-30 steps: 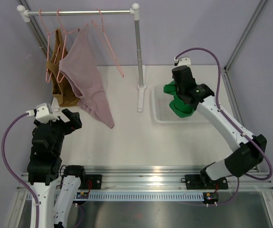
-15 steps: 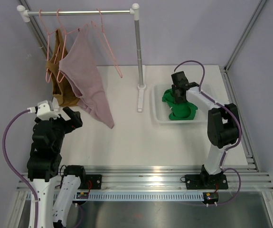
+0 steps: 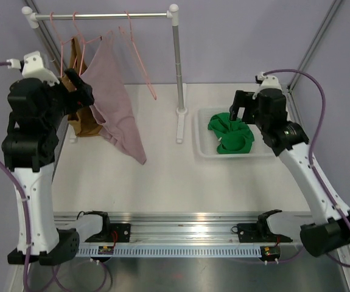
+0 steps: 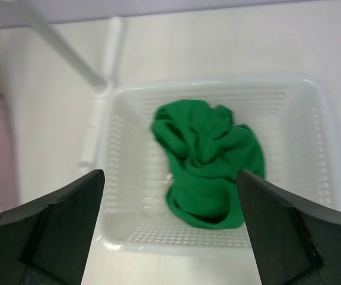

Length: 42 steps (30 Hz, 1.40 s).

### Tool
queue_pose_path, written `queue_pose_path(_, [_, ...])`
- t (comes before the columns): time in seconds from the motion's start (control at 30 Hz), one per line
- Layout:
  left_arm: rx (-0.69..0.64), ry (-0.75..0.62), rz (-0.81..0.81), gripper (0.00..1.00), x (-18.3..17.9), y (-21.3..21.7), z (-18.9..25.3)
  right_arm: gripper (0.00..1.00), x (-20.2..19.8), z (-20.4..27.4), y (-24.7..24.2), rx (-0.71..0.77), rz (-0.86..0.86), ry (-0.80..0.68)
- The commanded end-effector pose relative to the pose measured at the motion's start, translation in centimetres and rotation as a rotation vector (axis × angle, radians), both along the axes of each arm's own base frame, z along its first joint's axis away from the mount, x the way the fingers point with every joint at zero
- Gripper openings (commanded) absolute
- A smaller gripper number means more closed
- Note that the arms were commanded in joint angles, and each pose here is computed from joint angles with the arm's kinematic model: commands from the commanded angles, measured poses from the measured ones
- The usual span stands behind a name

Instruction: Remove the tank top from the hanger

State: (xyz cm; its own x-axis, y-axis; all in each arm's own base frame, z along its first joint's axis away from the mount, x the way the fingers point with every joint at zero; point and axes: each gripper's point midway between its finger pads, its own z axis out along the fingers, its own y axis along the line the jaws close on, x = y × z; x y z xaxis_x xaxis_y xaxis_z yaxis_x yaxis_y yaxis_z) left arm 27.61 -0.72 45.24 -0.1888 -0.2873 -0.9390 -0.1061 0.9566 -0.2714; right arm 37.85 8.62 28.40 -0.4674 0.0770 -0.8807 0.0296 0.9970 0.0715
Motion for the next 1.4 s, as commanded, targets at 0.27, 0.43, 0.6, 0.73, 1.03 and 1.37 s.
queue_pose_path(0.27, [0.236, 0.023, 0.017, 0.99, 12.4, 2.1, 2.9, 0.98, -11.5, 4.7, 11.2, 0.589, 0.651, -0.13])
queue_pose_path(0.43, [0.257, 0.003, 0.056, 0.99, 18.3, 4.6, 1.3, 0.95, -13.3, 3.8, 12.3, 0.64, 0.741, -0.072])
queue_pose_path(0.6, [0.207, -0.045, -0.041, 0.99, 21.8, 4.9, 0.6, 0.94, -14.9, 3.7, 12.3, 0.66, 0.782, -0.075])
queue_pose_path(0.73, [0.163, -0.007, -0.126, 0.94, 24.1, 4.1, -1.4, 0.94, -15.3, 4.0, 12.1, 0.65, 0.786, -0.089])
queue_pose_path(1.03, [0.094, 0.02, -0.182, 0.33, 25.5, 3.8, -3.3, 0.92, -15.5, 4.5, 12.0, 0.633, 0.794, -0.095])
queue_pose_path(1.37, [0.04, -0.048, -0.211, 0.0, 23.7, 2.6, -0.1, 0.91, -15.8, 4.6, 11.9, 0.637, 0.792, -0.098])
